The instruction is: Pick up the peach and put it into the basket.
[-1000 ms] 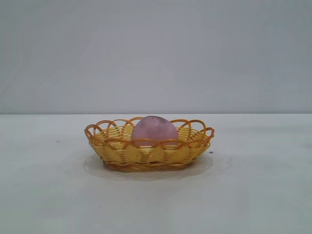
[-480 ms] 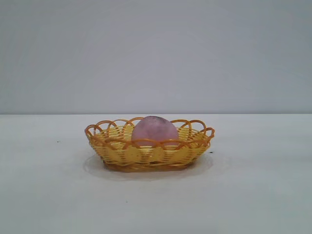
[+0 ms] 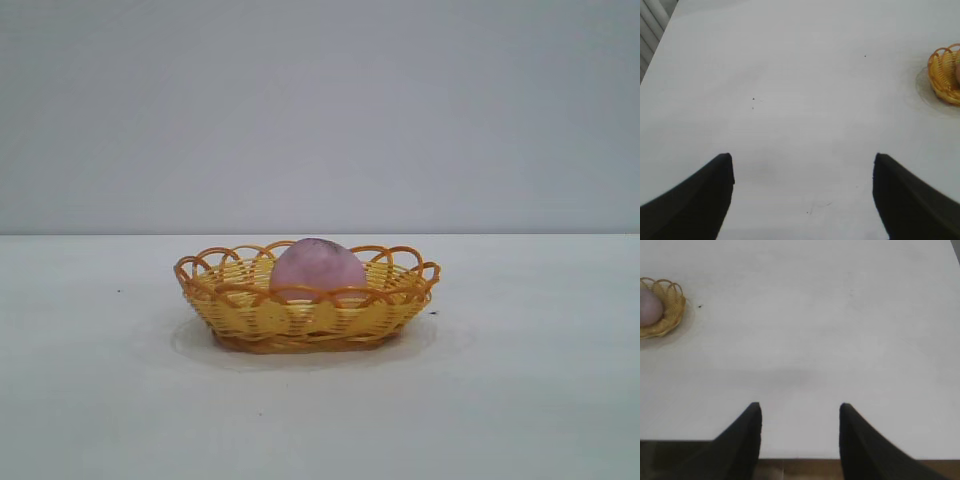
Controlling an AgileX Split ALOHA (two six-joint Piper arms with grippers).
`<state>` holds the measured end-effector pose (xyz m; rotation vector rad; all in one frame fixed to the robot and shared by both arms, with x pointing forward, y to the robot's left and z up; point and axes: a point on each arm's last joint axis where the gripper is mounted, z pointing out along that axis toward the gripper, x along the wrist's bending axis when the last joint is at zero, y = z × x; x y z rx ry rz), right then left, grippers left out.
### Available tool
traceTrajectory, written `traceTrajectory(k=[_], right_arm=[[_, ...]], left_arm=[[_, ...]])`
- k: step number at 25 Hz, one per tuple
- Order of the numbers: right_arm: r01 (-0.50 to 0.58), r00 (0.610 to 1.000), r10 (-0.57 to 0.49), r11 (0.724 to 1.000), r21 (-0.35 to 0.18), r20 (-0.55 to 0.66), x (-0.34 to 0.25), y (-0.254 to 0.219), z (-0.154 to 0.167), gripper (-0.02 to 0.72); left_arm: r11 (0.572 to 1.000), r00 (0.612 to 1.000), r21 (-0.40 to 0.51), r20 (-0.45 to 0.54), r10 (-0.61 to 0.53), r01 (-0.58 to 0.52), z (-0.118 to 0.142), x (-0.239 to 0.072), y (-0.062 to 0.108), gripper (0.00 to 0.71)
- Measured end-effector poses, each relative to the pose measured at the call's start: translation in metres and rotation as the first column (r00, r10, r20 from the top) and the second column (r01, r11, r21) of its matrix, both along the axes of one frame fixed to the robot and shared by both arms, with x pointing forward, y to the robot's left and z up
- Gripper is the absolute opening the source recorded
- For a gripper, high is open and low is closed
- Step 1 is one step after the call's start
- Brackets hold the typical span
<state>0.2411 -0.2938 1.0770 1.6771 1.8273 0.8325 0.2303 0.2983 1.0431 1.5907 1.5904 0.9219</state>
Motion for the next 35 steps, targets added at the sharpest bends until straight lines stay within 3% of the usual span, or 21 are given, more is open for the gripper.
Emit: traceTrajectory(k=[9,17,35], right_arm=[[-0.037,0.986,0.038,0.999,-0.009,0.164,-0.023,0.0,-0.022,0.305],[-0.048,0.982,0.044,0.999,0.017,0.185,-0.014,0.003,-0.034,0.305],[-0.049,0.98,0.045,0.999,0.019,0.193,-0.013,0.003,-0.034,0.305]], left_arm=[[1.0,1.0,0.0,0.0,0.0,0.0,0.0,0.0,0.0,0.564],[1.0,1.0,0.0,0.0,0.0,0.0,0.0,0.0,0.0,0.564],[1.0,1.0,0.0,0.0,0.0,0.0,0.0,0.0,0.0,0.564]])
